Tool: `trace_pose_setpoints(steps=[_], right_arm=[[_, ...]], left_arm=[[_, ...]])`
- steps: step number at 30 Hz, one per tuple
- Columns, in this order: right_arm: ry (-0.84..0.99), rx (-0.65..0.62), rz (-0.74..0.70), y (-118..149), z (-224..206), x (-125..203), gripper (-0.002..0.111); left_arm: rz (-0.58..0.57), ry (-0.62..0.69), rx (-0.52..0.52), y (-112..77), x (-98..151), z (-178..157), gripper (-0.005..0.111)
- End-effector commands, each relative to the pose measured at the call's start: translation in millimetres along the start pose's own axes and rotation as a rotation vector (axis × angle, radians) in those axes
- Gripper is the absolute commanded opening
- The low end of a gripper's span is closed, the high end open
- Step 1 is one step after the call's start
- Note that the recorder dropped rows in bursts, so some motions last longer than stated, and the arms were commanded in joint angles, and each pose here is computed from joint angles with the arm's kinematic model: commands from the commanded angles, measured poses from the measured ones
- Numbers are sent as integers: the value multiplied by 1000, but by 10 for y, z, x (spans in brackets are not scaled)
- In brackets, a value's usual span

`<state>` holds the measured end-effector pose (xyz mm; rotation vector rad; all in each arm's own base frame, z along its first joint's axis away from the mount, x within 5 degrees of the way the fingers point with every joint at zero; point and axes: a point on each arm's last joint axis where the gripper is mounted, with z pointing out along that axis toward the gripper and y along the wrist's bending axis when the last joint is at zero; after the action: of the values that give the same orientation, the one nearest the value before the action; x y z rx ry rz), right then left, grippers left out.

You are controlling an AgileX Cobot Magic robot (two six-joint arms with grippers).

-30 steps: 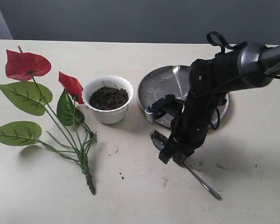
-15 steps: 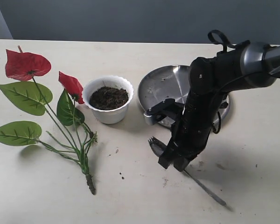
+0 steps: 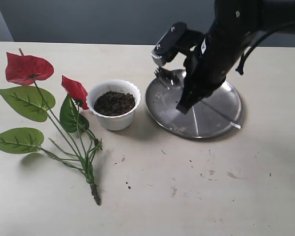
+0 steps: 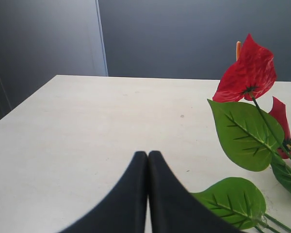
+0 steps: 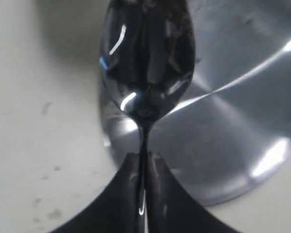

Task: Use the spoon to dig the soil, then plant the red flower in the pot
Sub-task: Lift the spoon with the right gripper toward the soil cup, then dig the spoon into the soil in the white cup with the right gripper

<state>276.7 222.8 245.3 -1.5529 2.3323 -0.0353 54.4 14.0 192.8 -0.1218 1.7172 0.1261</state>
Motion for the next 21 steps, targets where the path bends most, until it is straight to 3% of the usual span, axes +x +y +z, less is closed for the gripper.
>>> trace_pose_setpoints(steps=[1,6,13,21], right_arm=[[15,244,-242,-141,-163,-212,-1],[74,444,-600,31,-77,-455,-1],[30,579,-906,320,168,-765,-1],[203,736,-1224,488,548,-895,-1]], left_arm=[[-2,2,-2,1,12,1,0],[-2,2,-2,1,12,1,0],[-2,2,-2,1,12,1,0],[-2,2,-2,1,12,1,0]])
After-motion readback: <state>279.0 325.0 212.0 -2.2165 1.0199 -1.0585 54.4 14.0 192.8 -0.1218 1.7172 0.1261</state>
